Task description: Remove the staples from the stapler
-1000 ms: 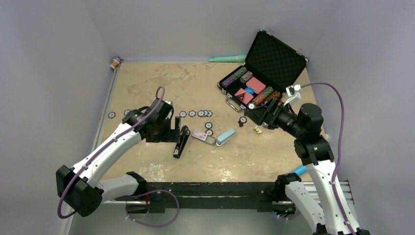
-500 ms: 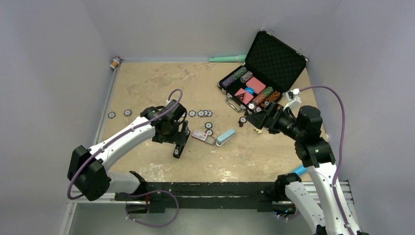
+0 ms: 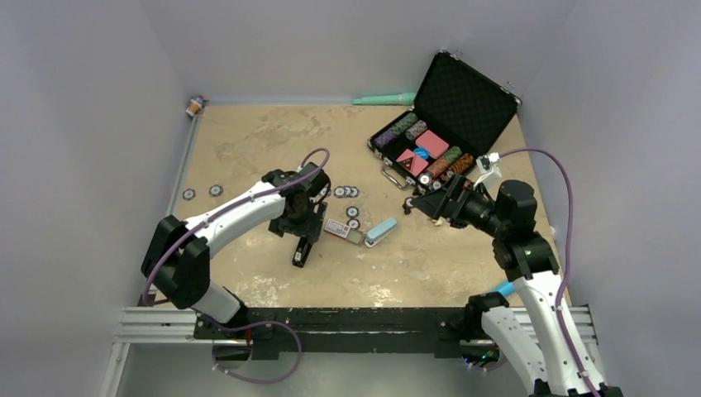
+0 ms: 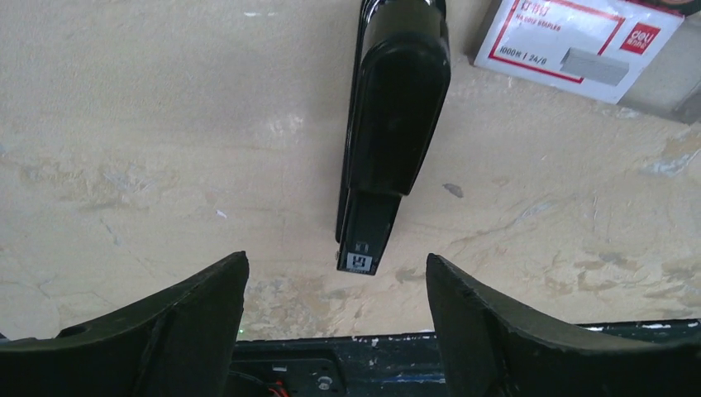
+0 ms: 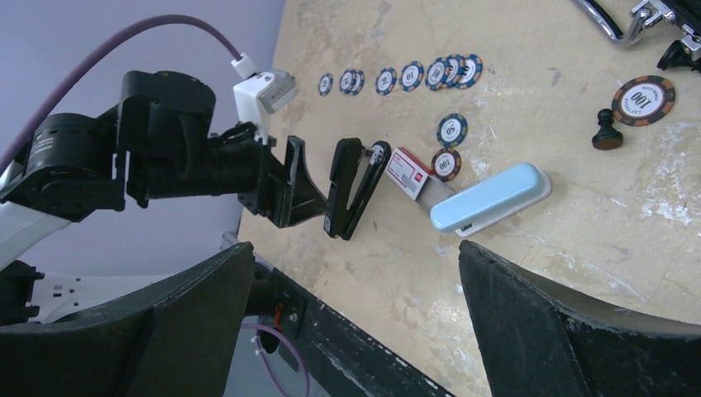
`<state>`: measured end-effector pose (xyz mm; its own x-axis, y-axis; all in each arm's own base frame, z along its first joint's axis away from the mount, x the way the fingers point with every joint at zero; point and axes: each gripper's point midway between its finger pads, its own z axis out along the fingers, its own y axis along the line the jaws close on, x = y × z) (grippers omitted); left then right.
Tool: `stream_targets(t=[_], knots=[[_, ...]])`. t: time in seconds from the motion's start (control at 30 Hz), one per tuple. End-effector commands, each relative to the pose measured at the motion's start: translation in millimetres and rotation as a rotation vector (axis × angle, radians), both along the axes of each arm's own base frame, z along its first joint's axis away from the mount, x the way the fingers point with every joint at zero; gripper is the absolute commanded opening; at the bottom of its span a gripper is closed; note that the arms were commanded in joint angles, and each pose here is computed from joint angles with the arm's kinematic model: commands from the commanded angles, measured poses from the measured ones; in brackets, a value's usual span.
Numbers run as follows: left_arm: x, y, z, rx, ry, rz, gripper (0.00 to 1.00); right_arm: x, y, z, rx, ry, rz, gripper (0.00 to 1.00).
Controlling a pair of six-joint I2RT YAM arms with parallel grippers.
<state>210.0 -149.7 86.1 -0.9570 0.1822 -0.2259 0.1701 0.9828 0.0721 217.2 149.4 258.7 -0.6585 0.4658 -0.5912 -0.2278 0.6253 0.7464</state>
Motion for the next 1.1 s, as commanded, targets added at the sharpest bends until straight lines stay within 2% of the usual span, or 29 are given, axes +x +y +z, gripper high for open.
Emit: stream_targets(t=[0.0, 0.33, 0.57, 0.77, 1.07], knots=[[21, -16, 1, -0.019, -0.038, -0.042, 0.82, 0, 6, 11, 0.048, -0.045, 0.027, 0.99], [32, -25, -15, -0.017, -0.012, -0.100, 0.80, -6, 6, 21, 0.054, -0.083, 0.036, 0.99], [37, -26, -17, -0.031, -0.008, -0.090, 0.78, -10, 7, 47, 0.026, -0.188, 0.073, 0.99], [42, -26, -20, -0.050, -0.028, -0.065, 0.74, -16, 6, 69, 0.016, -0.276, 0.084, 0.99], [39, -23, -37, -0.046, 0.004, -0.060, 0.61, -20, 7, 96, 0.006, -0.344, 0.114, 0.99]])
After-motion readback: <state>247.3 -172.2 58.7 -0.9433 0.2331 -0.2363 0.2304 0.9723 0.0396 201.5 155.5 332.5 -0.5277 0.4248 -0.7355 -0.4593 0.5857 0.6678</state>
